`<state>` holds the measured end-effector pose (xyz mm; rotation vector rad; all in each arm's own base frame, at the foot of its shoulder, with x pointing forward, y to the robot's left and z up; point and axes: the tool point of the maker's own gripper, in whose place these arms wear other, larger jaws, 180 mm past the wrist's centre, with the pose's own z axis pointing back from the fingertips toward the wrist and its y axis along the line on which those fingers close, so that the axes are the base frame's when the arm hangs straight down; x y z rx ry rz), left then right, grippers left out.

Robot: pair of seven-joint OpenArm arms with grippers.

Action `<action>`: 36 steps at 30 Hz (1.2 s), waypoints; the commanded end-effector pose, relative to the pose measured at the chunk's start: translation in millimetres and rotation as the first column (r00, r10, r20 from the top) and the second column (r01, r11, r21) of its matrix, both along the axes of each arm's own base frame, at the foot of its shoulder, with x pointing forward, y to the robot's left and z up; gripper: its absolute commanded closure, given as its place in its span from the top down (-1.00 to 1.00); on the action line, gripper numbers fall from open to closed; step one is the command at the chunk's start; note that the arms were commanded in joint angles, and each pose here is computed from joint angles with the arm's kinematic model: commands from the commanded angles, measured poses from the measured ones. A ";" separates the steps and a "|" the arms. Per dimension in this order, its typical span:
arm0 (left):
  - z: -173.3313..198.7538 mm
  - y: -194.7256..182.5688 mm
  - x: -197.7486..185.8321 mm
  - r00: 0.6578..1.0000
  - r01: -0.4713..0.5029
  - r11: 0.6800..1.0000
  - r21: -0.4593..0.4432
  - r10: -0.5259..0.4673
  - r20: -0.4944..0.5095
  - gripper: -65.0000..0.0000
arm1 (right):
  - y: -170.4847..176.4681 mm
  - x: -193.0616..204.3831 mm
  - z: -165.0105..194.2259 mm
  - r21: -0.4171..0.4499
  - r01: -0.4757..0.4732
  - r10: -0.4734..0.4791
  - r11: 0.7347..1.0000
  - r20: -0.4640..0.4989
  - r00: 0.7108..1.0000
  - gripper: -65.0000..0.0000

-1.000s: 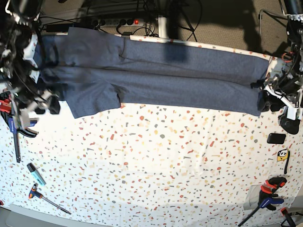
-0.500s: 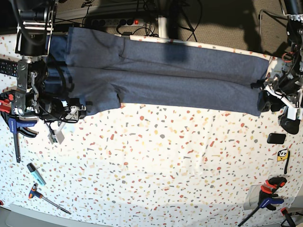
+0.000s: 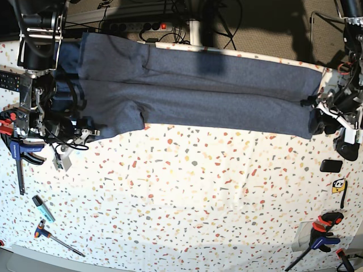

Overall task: Fold the T-shirt properly
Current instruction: 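Release the hem and raise the right gripper, then grasp the folded shirt end with the right gripper and fold inward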

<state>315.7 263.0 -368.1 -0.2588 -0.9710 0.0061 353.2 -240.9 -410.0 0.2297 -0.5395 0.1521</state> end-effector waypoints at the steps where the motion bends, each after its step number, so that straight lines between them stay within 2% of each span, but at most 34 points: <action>1: 19.8 4.8 10.5 0.998 0.002 1.000 0.006 -0.002 0.065 -0.14 | -4.2 7.8 11.0 -0.008 -0.013 0.013 1.000 0.030 0.999 -0.81; 3: 19.8 4.8 10.5 0.998 0.002 1.000 0.006 -0.002 0.065 -0.14 | -2.1 12.6 16.0 -0.008 -0.042 0.042 0.999 0.073 0.996 -0.98; 4: 19.8 4.8 10.5 0.998 0.002 1.000 0.006 -0.002 0.065 -0.14 | 0.4 14.9 20.1 -0.014 -0.075 0.076 0.997 0.100 0.992 -1.00; 8: 19.8 4.8 10.5 0.998 0.002 1.000 0.006 -0.002 0.065 -0.14 | 9.3 25.2 43.1 -0.036 -0.122 0.126 0.992 0.181 0.975 -1.00; 13: 19.7 4.8 10.4 0.998 0.002 1.000 0.006 -0.002 0.065 -0.14 | 27.6 25.6 80.1 -0.092 -0.186 0.205 0.978 0.275 0.939 -1.00; 16: 19.1 4.8 9.7 0.998 0.002 1.000 0.006 -0.002 0.063 -0.14 | 45.8 7.8 91.8 -0.100 -0.242 0.261 0.965 0.296 0.919 -1.00; 20: 19.1 4.9 9.8 0.998 0.002 1.000 0.007 -0.002 0.063 -0.14 | 67.7 -30.5 89.7 -0.118 -0.305 0.326 0.945 0.296 0.898 -1.00; 26: 19.6 4.9 10.0 0.998 0.001 1.000 0.006 -0.001 0.066 -0.14 | 105.8 -92.2 89.6 -0.094 -0.381 0.391 0.920 0.310 0.867 -1.00; 30: 19.5 4.9 10.0 0.998 0.001 1.000 0.006 -0.001 0.066 -0.14 | 119.6 -118.2 83.2 -0.046 -0.391 0.385 0.919 0.304 0.871 -1.00; 36: 19.6 4.9 10.0 0.998 0.001 1.000 0.006 -0.001 0.066 -0.14 | 123.2 -136.7 70.9 -0.023 -0.376 0.366 0.926 0.289 0.884 -1.00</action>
